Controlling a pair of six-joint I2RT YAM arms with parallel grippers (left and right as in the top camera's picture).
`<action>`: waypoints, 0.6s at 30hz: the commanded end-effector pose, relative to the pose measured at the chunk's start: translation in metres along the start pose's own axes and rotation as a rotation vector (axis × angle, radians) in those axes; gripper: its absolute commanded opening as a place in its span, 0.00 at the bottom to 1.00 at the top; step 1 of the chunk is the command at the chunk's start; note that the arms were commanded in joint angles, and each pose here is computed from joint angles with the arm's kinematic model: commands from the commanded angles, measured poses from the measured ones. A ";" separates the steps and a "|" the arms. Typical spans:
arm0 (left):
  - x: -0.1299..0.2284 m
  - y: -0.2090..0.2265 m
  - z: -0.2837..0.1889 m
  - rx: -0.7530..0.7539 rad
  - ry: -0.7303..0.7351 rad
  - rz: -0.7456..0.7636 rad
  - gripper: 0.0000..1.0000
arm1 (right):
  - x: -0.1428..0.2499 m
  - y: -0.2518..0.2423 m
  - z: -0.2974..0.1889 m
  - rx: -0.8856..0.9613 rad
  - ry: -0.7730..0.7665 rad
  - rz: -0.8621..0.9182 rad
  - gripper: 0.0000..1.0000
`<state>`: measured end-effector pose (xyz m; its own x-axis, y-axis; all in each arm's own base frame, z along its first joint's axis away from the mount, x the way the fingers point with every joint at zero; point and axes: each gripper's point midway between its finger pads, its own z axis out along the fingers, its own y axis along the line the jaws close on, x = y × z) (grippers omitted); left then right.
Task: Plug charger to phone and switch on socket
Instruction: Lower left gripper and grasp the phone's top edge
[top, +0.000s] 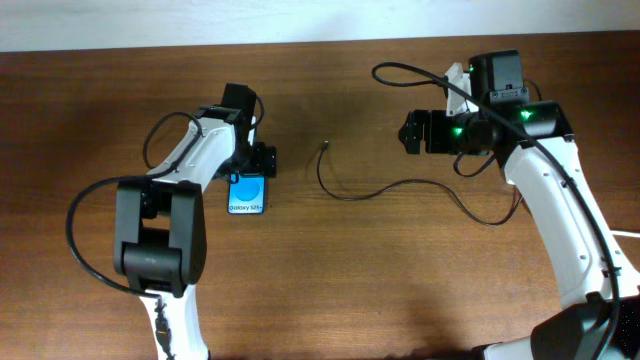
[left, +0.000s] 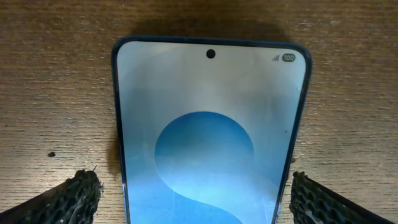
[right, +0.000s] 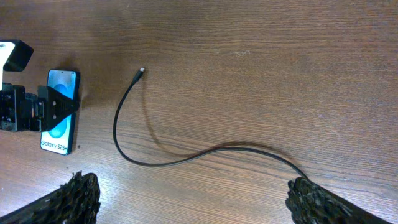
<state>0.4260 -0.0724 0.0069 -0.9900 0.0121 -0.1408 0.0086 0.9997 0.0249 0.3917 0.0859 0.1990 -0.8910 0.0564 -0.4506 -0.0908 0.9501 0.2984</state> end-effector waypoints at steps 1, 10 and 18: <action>-0.005 -0.001 0.001 0.005 -0.004 -0.013 1.00 | -0.005 0.002 -0.004 0.007 -0.015 -0.005 0.98; 0.003 -0.002 0.018 0.002 0.038 -0.011 0.88 | -0.005 0.002 -0.003 0.007 -0.014 -0.005 0.99; 0.001 -0.001 0.017 0.001 0.034 -0.012 0.80 | -0.006 0.002 -0.003 0.007 -0.015 -0.006 0.99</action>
<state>0.4271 -0.0756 0.0014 -0.9915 0.0069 -0.1297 0.0055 0.9999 0.0108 0.3911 0.0857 0.1986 -0.8923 0.0559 -0.4481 -0.0900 0.9504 0.2978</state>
